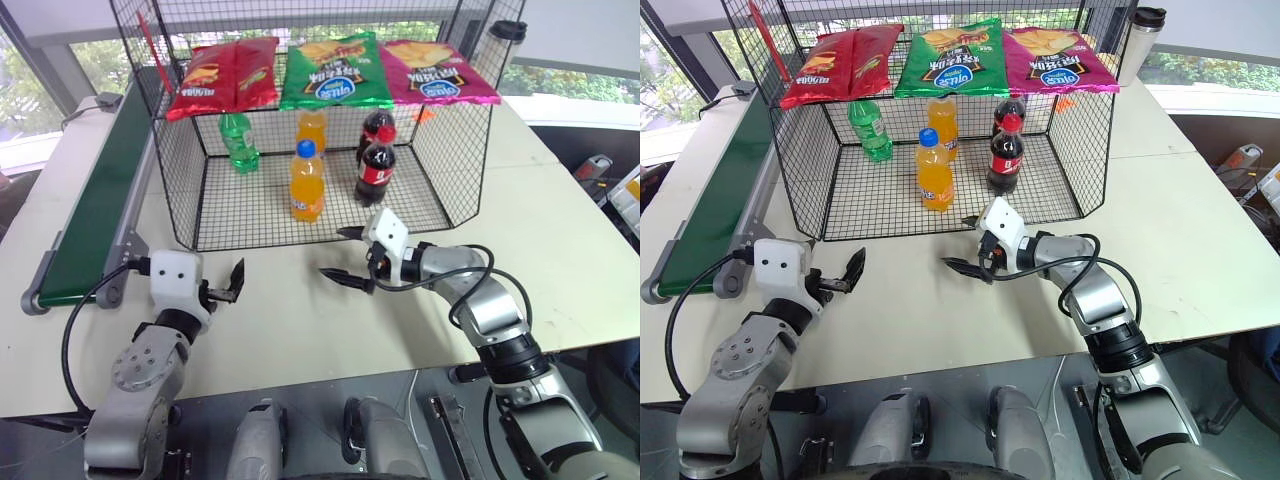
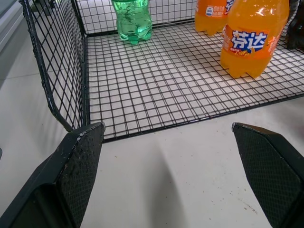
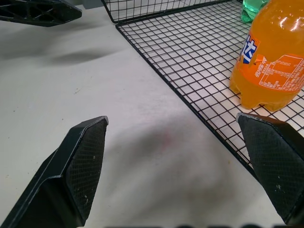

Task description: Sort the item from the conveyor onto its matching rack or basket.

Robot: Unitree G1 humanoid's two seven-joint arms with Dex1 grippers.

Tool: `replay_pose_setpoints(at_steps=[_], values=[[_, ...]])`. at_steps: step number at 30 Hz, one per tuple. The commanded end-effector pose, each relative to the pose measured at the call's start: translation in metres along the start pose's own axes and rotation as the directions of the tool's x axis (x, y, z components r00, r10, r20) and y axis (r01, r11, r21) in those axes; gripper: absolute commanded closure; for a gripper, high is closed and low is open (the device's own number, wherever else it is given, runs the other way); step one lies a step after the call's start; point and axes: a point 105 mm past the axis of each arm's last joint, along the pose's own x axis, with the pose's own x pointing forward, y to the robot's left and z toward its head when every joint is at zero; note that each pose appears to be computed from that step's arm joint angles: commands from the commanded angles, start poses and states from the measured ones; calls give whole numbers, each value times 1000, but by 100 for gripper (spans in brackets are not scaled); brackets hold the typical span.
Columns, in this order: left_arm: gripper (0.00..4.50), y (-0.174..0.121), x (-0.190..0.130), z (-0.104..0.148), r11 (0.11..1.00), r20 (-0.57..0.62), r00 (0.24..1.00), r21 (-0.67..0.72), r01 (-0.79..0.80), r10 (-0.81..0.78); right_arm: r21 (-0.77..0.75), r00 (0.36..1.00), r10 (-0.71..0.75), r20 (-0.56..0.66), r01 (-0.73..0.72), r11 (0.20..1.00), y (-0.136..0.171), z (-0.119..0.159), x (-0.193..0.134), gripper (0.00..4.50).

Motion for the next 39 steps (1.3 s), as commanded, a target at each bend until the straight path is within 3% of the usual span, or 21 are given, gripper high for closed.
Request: replay_pose_setpoints(at_steps=[1,39], values=[[3,-3,-3,12,1000,50,999,21,8,-9,-24,998,-8,58,10,1000,-3,15,-4,0],[3,-2,-3,17,1000,67,998,28,3,-5,35,974,45,221,-54,998,4,50,-5,0]])
